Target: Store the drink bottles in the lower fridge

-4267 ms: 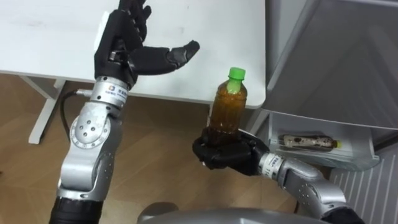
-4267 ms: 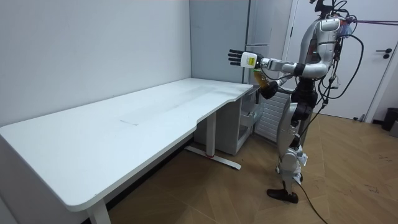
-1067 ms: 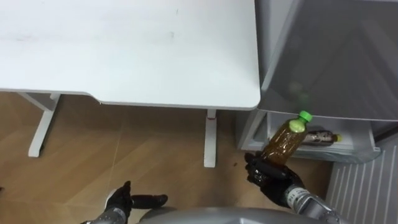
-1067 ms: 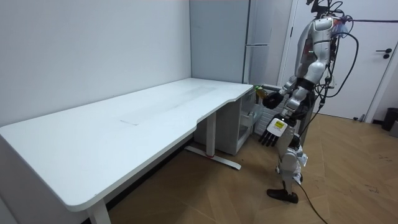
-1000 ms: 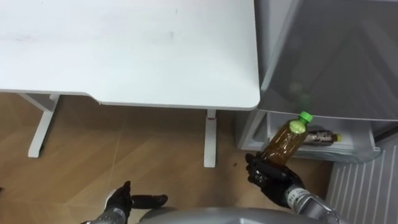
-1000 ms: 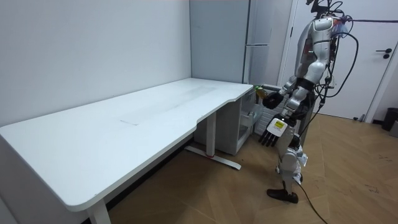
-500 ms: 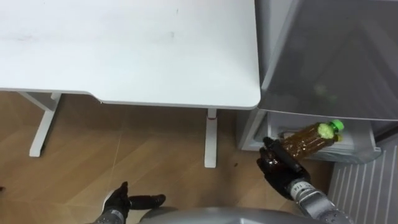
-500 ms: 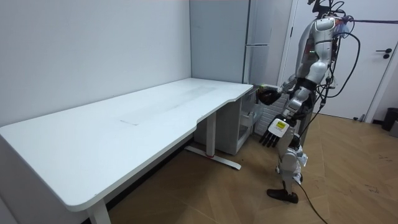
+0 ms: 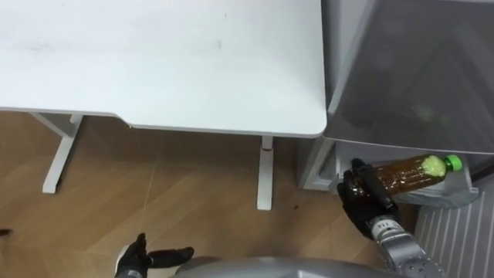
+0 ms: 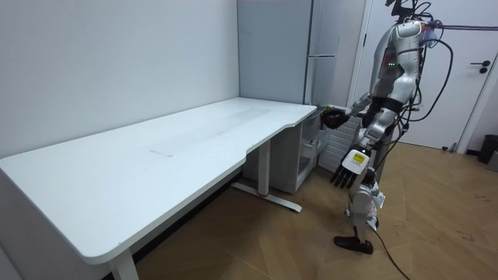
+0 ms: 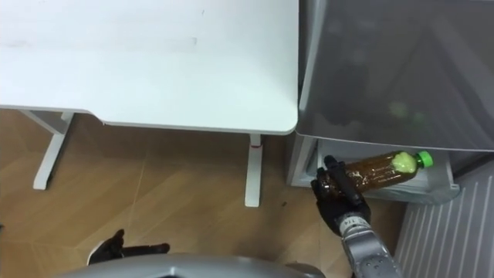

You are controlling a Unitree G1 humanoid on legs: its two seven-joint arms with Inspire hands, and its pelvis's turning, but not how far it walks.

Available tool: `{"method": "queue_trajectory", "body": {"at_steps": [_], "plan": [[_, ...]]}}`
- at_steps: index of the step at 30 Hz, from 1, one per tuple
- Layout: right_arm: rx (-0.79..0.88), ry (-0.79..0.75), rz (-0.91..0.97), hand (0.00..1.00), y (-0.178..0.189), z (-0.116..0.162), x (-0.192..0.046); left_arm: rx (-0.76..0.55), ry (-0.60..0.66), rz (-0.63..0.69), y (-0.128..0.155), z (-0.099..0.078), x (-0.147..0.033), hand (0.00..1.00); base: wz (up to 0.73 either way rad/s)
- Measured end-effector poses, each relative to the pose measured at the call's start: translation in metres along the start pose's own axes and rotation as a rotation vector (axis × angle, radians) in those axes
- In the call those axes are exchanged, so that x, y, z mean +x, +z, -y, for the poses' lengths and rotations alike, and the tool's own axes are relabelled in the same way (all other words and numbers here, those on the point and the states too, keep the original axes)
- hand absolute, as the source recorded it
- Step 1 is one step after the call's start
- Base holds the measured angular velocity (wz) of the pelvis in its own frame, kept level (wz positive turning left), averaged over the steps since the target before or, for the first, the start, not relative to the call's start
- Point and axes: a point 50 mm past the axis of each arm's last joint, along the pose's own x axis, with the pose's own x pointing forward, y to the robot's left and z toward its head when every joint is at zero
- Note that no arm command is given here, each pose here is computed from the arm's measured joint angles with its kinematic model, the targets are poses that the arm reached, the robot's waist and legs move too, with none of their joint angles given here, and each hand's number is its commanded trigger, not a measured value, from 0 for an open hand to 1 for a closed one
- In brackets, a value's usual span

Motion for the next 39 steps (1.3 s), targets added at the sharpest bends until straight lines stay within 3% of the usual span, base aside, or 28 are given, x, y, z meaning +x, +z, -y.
{"method": "queue_trajectory", "body": {"at_steps": [9, 19, 26, 34, 39], "plan": [[0.073, -0.001, 0.058, 1.0, 0.02, -0.016, 0.012, 0.029, -0.008, -0.029, -0.001, -0.001, 0.001, 0.0, 0.07], [0.151, -0.062, 0.113, 1.0, 0.047, -0.05, 0.044, 0.109, -0.01, 0.028, 0.035, -0.007, 0.012, 0.0, 0.08], [0.123, -0.051, 0.144, 1.0, 0.073, -0.068, 0.049, 0.129, 0.001, 0.024, 0.05, -0.009, 0.016, 0.0, 0.06], [0.055, -0.003, 0.196, 1.0, 0.108, -0.112, 0.053, 0.162, -0.017, 0.075, 0.074, -0.001, 0.02, 0.0, 0.06], [0.027, 0.009, 0.213, 1.0, 0.121, -0.125, 0.051, 0.19, -0.017, 0.092, 0.081, 0.0, 0.02, 0.0, 0.0]]}}
